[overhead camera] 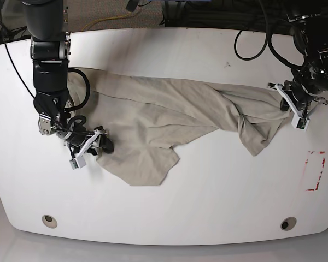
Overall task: Fold the T-shirt properly
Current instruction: 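Release the shirt with the right gripper and regrasp a hem corner, then drag the shirt with both grippers away from the robot, stretching it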
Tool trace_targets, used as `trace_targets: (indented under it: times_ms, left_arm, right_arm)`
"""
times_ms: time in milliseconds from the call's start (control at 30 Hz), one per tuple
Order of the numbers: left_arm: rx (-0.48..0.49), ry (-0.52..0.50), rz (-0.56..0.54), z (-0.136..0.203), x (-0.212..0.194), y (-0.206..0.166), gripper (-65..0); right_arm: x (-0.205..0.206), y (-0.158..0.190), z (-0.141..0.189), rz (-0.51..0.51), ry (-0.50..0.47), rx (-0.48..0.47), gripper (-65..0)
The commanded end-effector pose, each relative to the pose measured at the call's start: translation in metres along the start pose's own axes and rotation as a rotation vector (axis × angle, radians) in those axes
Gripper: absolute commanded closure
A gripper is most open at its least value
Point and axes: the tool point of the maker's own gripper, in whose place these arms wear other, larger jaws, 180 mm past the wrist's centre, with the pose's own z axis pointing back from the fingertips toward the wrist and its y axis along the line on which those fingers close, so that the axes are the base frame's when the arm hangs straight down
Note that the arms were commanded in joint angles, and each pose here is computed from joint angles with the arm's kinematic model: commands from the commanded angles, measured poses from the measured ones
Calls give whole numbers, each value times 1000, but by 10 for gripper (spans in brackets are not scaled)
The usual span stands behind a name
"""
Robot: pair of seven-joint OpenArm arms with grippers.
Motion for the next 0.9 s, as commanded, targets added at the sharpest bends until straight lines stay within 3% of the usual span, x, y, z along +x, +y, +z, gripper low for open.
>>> trace_targets:
  times_ms: [0, 100, 433, 600, 733, 867]
  left_arm:
    - [20, -58, -12, 5, 19, 8, 0]
    - [20, -58, -12, 5, 19, 8, -17]
    - [13, -83, -19, 9, 26, 4, -204]
    - [-58, -138, -152, 19, 40, -13, -351]
    - [-8, -199, -88, 23, 62, 3, -436]
    - [3, -218, 24, 10, 79, 18, -460]
  right_arm:
    - [7, -8, 4, 26, 16, -22, -119]
    - [8, -7, 4, 29, 15, -21, 0]
    - [16, -8, 5, 37, 7, -23, 0]
    - [16, -8, 5, 37, 7, -23, 0]
    - [17, -8, 5, 37, 5, -23, 0]
    - [17, -8, 5, 37, 4, -23, 0]
